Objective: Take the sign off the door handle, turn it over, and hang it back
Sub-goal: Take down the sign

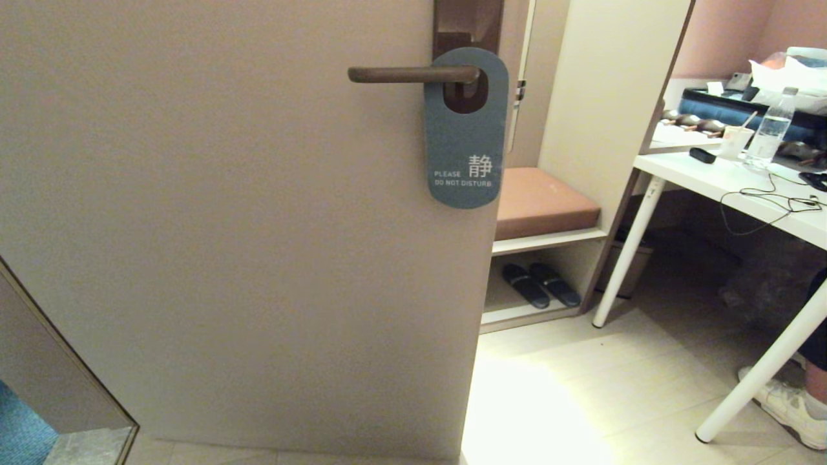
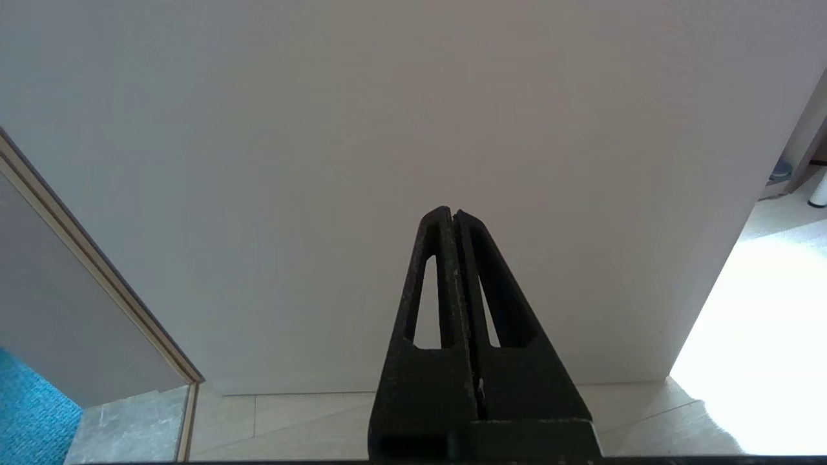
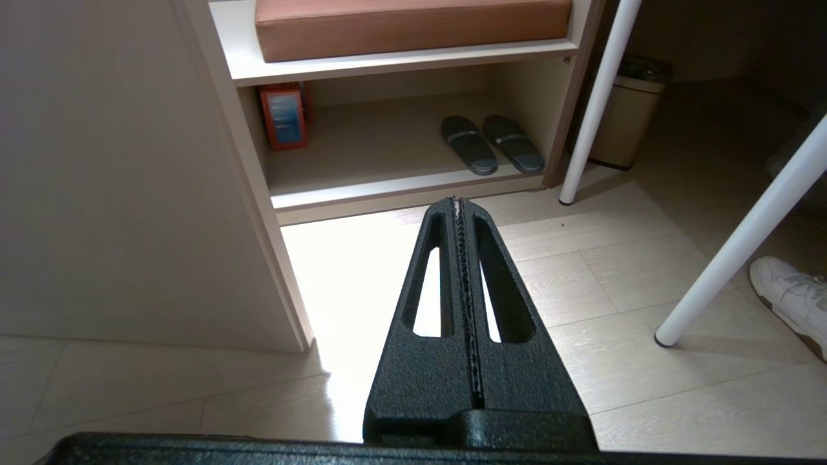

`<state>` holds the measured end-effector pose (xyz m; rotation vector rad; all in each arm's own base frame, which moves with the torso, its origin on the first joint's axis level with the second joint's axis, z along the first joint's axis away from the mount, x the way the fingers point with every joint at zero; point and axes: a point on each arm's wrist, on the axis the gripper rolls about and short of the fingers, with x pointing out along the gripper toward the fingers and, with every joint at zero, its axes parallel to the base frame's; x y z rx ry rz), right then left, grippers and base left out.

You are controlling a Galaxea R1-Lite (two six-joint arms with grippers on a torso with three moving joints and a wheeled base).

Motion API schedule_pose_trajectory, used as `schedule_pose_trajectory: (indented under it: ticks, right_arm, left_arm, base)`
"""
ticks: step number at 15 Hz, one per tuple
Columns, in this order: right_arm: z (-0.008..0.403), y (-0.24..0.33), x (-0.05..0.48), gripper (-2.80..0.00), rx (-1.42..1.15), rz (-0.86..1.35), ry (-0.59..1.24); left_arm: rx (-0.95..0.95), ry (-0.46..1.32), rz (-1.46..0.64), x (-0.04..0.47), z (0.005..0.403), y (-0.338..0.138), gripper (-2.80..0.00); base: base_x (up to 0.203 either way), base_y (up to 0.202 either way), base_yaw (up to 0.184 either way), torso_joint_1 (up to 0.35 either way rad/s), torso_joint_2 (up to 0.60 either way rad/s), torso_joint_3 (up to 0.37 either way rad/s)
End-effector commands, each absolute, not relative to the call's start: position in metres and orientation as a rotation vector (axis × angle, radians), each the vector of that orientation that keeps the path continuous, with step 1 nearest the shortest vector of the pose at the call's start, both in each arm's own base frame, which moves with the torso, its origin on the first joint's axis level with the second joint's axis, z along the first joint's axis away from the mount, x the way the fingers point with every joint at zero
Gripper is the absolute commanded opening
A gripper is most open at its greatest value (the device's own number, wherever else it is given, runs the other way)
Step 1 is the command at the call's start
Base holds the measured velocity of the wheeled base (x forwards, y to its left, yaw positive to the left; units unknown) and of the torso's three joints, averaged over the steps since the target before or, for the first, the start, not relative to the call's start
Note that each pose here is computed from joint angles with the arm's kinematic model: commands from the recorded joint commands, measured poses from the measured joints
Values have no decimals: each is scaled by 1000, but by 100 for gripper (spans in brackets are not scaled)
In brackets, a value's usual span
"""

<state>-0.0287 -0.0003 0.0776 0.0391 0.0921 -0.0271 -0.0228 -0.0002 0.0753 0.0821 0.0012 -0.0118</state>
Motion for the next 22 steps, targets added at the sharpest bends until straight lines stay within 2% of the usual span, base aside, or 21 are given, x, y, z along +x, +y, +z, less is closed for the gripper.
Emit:
schedule_pose_trajectory:
  ticks: [1,22]
  right_arm:
    - [77,0,-29,-280,39,-28,95]
    - [78,0,-29,-280,38,-28,93]
  left_arm:
    - [83,1,-12,-23,75,0,-280]
    - [83,1,-12,-23,75,0,-280]
  base:
    - [0,0,0,0,0,0]
    - [0,0,0,0,0,0]
